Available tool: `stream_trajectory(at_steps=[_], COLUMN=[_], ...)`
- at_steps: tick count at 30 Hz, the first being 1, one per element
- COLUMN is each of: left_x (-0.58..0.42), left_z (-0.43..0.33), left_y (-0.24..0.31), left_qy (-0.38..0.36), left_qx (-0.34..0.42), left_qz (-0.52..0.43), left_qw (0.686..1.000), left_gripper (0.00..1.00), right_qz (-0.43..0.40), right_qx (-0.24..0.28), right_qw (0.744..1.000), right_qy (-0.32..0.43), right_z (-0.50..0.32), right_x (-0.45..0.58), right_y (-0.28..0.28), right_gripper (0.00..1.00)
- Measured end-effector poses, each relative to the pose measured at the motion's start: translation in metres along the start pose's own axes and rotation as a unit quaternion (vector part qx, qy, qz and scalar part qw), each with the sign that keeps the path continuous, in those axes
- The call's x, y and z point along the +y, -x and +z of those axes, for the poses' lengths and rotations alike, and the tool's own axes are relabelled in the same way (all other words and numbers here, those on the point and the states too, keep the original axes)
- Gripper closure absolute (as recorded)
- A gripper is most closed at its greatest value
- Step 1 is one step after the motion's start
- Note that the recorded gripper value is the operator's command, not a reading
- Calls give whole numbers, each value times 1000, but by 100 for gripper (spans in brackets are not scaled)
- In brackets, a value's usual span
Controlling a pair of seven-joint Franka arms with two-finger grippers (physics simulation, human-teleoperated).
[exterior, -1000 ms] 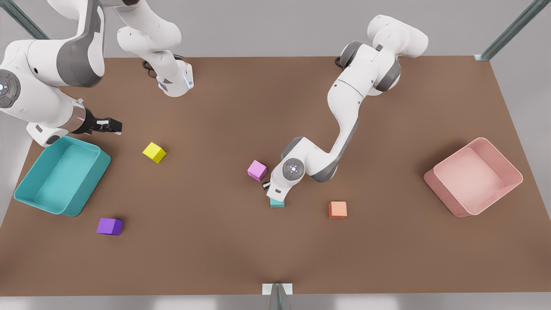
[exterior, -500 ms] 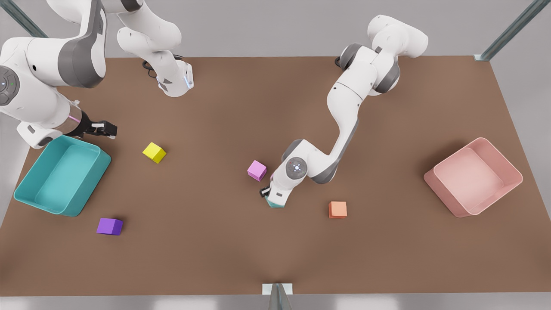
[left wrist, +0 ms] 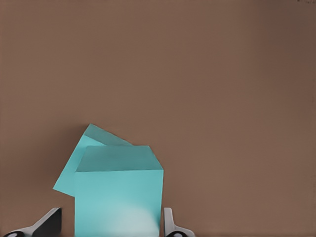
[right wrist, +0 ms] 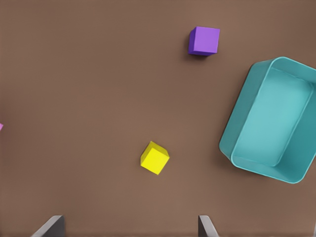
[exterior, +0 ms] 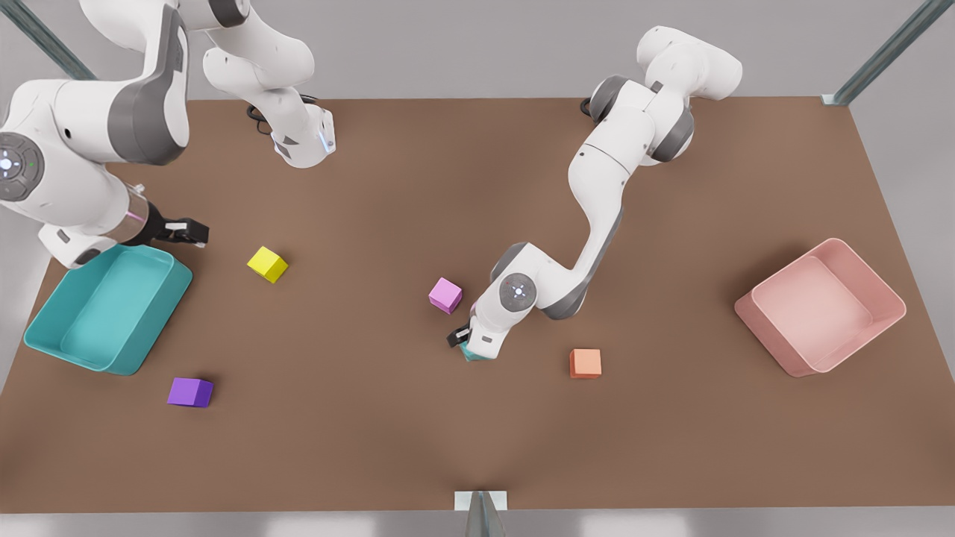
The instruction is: Stack the two blue cubes on top of each other
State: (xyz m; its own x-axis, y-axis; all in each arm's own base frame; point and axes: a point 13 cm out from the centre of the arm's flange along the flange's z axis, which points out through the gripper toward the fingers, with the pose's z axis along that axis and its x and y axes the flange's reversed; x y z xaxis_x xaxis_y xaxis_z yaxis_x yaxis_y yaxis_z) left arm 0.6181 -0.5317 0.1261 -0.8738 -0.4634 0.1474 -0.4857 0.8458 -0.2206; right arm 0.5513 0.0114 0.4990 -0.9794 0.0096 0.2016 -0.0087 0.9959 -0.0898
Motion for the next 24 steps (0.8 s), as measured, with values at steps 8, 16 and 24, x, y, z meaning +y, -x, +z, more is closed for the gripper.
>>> stream_trajectory(at_steps=[8, 16, 24], left_x=[1, 5, 3], left_z=[-4, -6, -25], left_y=[0, -7, -28], left_qy=[3, 13, 24], left_qx=[3, 14, 37], left_qz=[-2, -5, -1], left_qw=[1000, 1000, 999], left_gripper=[0, 0, 0], right_qz=[3, 6, 6], right_qx=[6, 6, 7], right_qw=[1000, 1000, 1000], right_qy=[-2, -2, -1], right_z=[5, 6, 6], right_x=[-1, -4, -3], right_y=[3, 3, 3], right_gripper=[0, 0, 0])
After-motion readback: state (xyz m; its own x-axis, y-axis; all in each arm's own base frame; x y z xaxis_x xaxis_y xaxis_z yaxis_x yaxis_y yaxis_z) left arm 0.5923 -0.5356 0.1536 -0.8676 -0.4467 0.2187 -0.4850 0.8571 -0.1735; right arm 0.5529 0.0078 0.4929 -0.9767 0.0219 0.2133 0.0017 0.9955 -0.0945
